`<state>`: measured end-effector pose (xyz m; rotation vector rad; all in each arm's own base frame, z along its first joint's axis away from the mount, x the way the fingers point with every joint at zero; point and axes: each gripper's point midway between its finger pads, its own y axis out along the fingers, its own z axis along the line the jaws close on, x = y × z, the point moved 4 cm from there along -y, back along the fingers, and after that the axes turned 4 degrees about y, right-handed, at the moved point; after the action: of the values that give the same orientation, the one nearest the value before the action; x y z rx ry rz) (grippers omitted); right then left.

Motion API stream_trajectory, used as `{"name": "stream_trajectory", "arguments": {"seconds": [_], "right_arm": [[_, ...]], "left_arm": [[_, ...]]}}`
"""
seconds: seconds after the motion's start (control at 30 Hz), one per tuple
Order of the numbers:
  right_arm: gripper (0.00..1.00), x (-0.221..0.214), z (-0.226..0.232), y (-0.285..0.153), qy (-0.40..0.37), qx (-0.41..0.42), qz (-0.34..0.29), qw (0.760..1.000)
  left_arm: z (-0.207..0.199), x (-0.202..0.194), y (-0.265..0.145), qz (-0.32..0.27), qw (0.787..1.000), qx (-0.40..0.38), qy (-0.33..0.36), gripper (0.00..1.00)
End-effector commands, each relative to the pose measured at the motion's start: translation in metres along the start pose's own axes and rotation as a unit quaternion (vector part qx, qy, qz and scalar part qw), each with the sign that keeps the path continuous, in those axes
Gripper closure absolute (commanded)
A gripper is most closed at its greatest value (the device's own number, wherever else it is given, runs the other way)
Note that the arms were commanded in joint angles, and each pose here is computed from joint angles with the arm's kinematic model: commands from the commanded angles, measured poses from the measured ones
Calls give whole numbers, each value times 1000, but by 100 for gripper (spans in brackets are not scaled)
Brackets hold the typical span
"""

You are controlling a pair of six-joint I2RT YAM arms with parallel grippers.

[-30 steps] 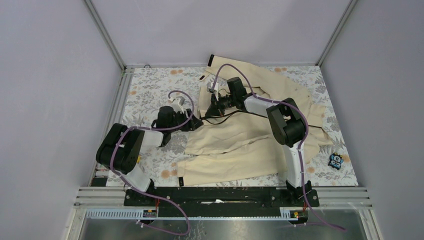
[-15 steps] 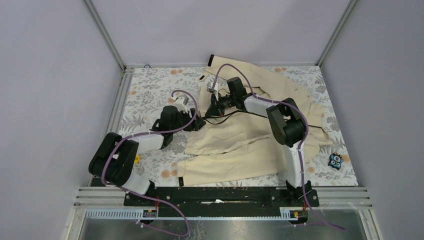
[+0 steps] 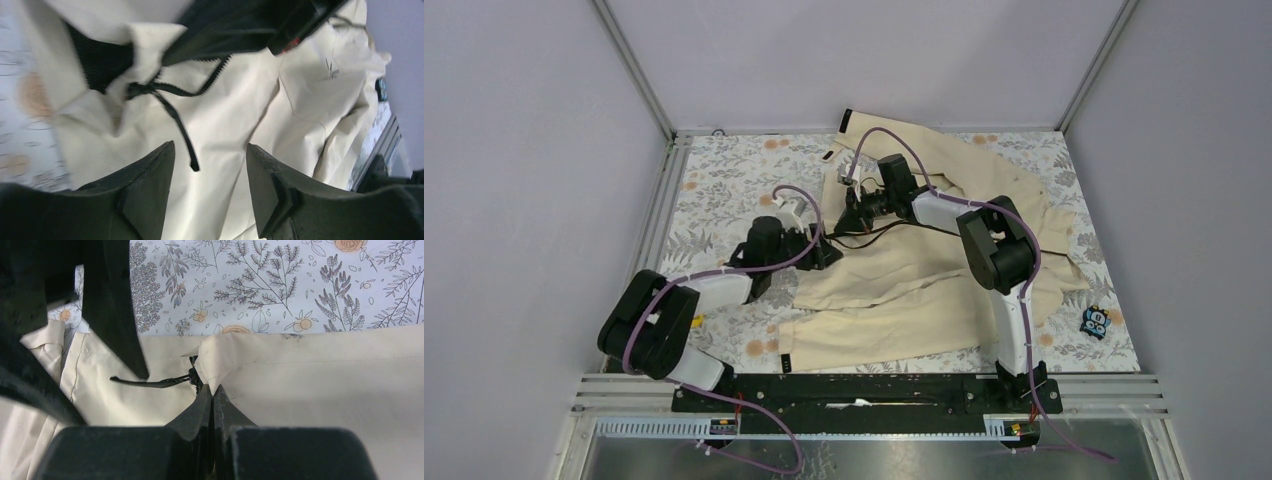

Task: Zip up the jacket

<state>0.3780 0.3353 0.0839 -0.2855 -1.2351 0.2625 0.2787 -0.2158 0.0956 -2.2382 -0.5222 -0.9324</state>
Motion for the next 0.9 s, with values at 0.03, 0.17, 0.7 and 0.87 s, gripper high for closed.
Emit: {"name": "stream_trajectory", "arguments": {"seconds": [0.03,0.17,0.7,0.87], "right_arm": [[100,27,10,-3,-32,15,-24,999],[100,26,10,-3,-32,14,-24,999],[100,27,10,-2,-31,16,-24,999],[100,27,10,-2,-31,17,-24,999]], "left_arm": [[21,48,-22,-87,995,20,-33,44],[36,56,-16,-89,994,56,-33,57],[21,40,-6,-79,997,21,-6,44],[23,58,-16,-99,993,57,1,41]]}}
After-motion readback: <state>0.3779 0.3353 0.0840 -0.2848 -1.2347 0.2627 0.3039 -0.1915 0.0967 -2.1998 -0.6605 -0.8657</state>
